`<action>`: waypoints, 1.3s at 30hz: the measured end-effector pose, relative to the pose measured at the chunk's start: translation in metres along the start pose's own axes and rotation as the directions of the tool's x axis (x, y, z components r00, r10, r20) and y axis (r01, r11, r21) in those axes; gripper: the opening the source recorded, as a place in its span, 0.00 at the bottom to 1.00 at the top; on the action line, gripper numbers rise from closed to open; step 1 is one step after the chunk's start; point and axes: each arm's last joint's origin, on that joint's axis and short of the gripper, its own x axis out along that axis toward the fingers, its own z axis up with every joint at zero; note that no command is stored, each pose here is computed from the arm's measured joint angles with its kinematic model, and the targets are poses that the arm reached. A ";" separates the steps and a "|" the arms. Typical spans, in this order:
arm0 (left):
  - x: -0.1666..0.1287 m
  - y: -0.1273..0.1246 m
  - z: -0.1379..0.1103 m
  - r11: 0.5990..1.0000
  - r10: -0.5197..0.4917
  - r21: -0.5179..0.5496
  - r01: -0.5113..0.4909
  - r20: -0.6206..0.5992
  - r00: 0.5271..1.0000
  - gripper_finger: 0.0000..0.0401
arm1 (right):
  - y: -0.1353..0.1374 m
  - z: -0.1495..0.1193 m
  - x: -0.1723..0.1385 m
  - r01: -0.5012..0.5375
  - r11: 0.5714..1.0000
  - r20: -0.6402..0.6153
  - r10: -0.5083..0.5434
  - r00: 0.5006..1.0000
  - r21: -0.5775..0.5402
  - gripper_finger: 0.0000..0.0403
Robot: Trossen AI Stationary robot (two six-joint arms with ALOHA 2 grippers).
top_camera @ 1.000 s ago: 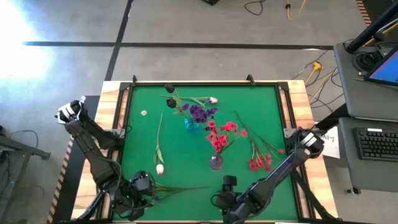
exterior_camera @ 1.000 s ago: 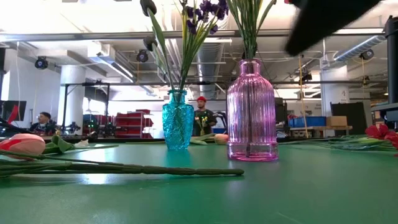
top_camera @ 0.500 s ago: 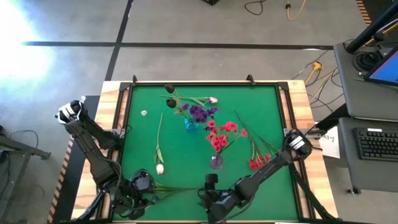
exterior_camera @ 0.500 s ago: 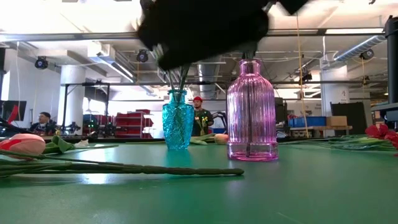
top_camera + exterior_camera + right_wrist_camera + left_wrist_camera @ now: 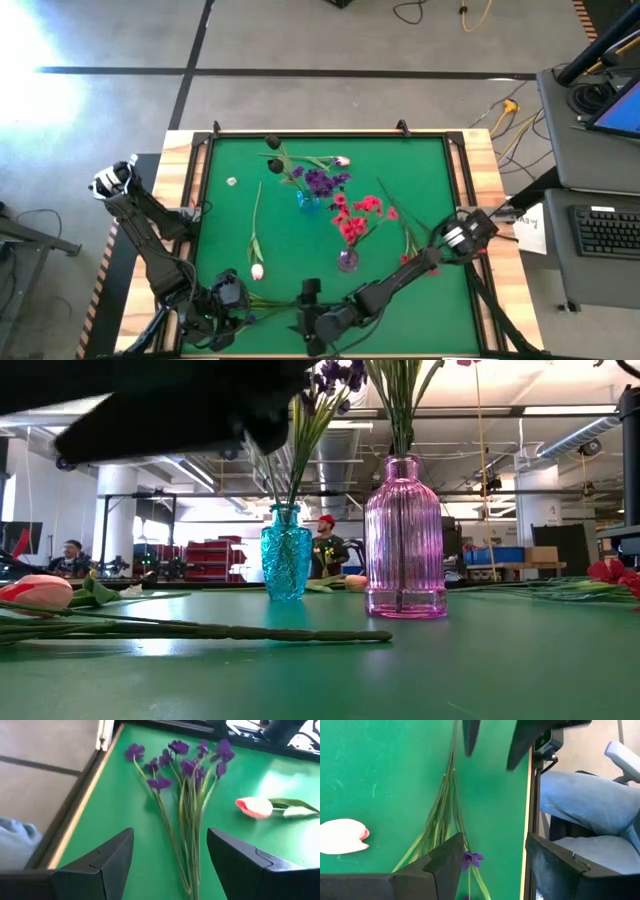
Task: Sort flowers into vase by color
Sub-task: Put the purple flowers into the blue vase
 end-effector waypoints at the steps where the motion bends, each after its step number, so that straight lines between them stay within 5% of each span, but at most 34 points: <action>1: 0.000 0.000 0.000 1.000 0.000 0.000 0.000 0.000 1.000 0.51 | 0.000 0.000 0.004 0.013 1.000 -0.027 -0.014 1.000 -0.012 0.61; 9: 0.001 0.000 0.000 1.000 -0.001 -0.008 0.001 0.002 1.000 0.51 | -0.005 0.002 0.030 0.077 0.997 -0.189 -0.077 0.979 -0.004 0.61; 22: 0.000 -0.002 0.000 1.000 -0.010 -0.011 0.010 0.006 1.000 0.51 | -0.023 -0.008 0.047 0.061 0.995 -0.234 -0.041 0.971 0.080 0.61; 39: 0.001 -0.001 0.000 1.000 0.001 -0.003 -0.001 0.026 1.000 0.51 | -0.029 -0.023 0.054 0.023 0.988 -0.242 0.015 0.970 0.152 0.77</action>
